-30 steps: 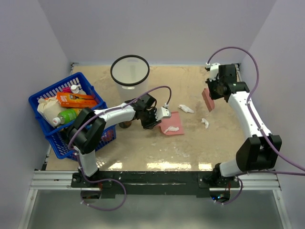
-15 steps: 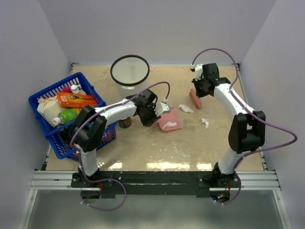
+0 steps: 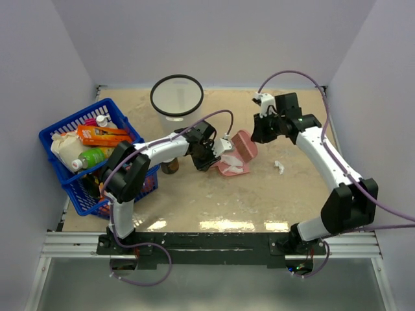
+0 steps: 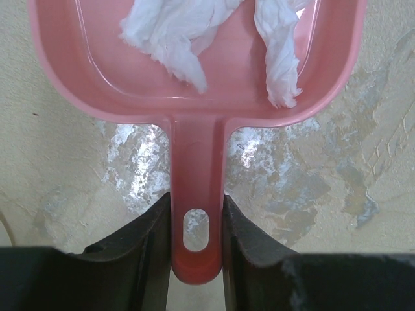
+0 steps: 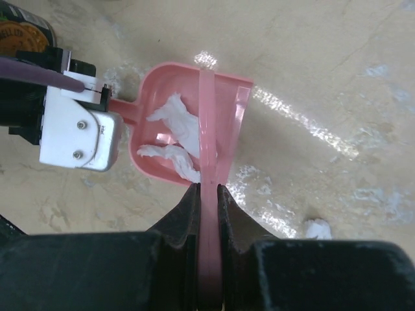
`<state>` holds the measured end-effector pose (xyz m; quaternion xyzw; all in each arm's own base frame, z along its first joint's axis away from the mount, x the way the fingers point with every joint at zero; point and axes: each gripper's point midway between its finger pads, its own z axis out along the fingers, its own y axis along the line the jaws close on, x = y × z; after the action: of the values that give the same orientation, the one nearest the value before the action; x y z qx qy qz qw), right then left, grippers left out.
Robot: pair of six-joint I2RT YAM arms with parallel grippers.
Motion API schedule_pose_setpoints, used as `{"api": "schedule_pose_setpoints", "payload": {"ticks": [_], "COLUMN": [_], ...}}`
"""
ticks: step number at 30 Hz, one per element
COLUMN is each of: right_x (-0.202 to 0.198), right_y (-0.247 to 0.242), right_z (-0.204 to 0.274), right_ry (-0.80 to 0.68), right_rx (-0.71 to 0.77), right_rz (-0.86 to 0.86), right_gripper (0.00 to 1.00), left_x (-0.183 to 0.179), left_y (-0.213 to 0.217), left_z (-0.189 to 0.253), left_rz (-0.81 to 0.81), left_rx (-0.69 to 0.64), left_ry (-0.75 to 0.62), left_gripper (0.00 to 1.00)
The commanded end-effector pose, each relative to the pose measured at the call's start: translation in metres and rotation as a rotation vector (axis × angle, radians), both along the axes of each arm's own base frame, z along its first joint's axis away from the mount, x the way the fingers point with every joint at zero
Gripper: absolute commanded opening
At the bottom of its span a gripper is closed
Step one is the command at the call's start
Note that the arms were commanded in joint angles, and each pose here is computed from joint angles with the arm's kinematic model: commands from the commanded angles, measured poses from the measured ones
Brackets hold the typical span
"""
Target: Sweep away the paper scraps from the table
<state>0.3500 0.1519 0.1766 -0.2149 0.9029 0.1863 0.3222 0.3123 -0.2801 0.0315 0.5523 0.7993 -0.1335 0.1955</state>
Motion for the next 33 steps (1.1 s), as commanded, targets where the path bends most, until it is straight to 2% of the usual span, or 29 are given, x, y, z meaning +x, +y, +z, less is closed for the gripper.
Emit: {"api": "schedule_pose_setpoints", "payload": {"ticks": [1,6,11,16,21,25,27,31,32,33], "right_x": [-0.005,-0.004,-0.015,-0.027,-0.032,-0.04,-0.042,-0.047,-0.054,-0.057], "right_y": [-0.027,-0.087,-0.148,-0.19,-0.192,-0.175,-0.153,-0.097,-0.068,-0.058], "right_z": [0.052,0.063,0.046,0.023,0.007,-0.025,-0.037,-0.05,-0.046,-0.044], "right_ry": [-0.122,-0.204,-0.175,-0.061,-0.033,0.061,0.112,0.245,0.295,0.322], "right_rx": [-0.03,-0.25,-0.445,-0.53,-0.541,-0.462,-0.361,-0.069,0.072,0.121], "right_rz": [-0.048,-0.216,-0.374,-0.478,-0.478,-0.441,-0.392,-0.358,-0.277,-0.258], "right_gripper": [0.0,0.0,0.0,0.0,0.0,0.0,0.0,0.0,0.0,0.0], "left_x": [0.002,-0.008,-0.023,-0.037,-0.04,-0.042,-0.042,-0.041,-0.04,-0.04], "left_y": [0.001,0.004,0.008,0.014,0.011,0.002,-0.003,-0.012,-0.017,-0.019], "left_z": [0.007,0.029,0.036,0.025,0.018,0.016,0.014,0.004,0.004,0.003], "left_rz": [-0.042,-0.147,-0.266,-0.318,-0.318,-0.314,-0.312,-0.301,-0.301,-0.294], "left_rx": [-0.037,-0.073,-0.054,0.01,0.043,0.034,0.029,0.029,0.024,0.021], "left_ry": [-0.028,-0.063,-0.047,-0.004,-0.013,-0.002,-0.002,0.016,0.012,0.017], "left_gripper": [0.0,0.0,0.0,0.0,0.0,0.0,0.0,0.0,0.0,0.0]}}
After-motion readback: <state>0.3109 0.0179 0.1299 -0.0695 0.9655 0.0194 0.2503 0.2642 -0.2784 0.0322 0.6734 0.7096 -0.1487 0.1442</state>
